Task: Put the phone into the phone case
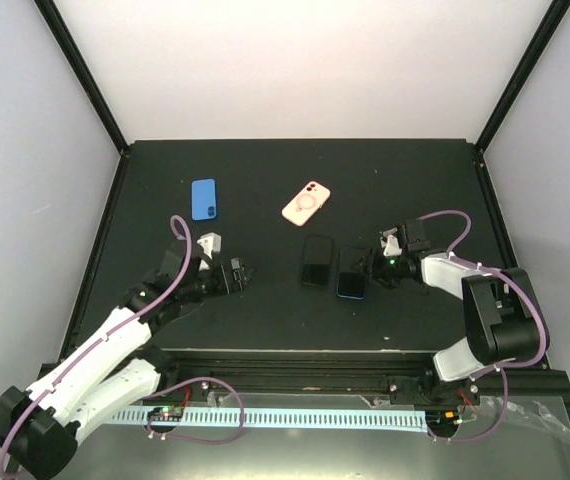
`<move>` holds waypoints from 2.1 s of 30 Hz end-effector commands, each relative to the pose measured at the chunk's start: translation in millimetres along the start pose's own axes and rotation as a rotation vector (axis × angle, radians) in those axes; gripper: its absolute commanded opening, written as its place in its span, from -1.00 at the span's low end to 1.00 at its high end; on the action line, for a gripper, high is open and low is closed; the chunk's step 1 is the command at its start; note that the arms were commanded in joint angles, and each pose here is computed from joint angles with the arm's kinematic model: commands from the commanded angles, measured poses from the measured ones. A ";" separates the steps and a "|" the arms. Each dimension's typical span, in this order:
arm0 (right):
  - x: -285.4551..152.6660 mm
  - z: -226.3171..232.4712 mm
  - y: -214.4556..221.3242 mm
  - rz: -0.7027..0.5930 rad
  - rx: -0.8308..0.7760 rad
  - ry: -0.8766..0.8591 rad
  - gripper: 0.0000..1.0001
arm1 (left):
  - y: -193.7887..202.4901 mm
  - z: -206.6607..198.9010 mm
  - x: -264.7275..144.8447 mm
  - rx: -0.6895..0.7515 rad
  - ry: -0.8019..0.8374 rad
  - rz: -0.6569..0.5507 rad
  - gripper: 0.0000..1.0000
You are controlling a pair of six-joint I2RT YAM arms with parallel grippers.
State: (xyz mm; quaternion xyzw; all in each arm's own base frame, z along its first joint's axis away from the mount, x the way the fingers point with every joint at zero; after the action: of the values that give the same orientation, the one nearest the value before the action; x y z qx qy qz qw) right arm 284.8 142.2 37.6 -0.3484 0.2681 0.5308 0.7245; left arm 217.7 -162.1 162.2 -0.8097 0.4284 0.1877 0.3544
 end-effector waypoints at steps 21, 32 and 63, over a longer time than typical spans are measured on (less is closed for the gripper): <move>-20.0 49.2 -53.3 -0.153 -0.049 -0.077 1.00 | -180.4 112.3 58.0 -0.020 -0.690 -0.069 0.98; -25.1 65.3 -52.1 -0.171 -0.080 -0.112 1.00 | -223.7 151.8 125.4 0.005 -0.801 0.079 0.98; -11.9 86.1 -89.6 -0.208 -0.101 -0.073 1.00 | -235.7 125.9 144.8 -0.004 -0.656 0.081 0.95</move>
State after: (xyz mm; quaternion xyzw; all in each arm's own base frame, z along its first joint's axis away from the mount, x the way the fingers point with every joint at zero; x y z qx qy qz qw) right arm 359.9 186.5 112.8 -0.3738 0.1789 0.4947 0.7639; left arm 488.7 -32.5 38.3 -0.6518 0.3138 0.5221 0.4519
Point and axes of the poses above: each gripper's point midway between its finger pads, its own x axis out along the fingers, its own z axis along the line the jaws close on, y = z × x, the point moved 1 cm from there along -x, back along the fingers, and after that the axes turned 7 degrees about -x, right-handed, at the moved point
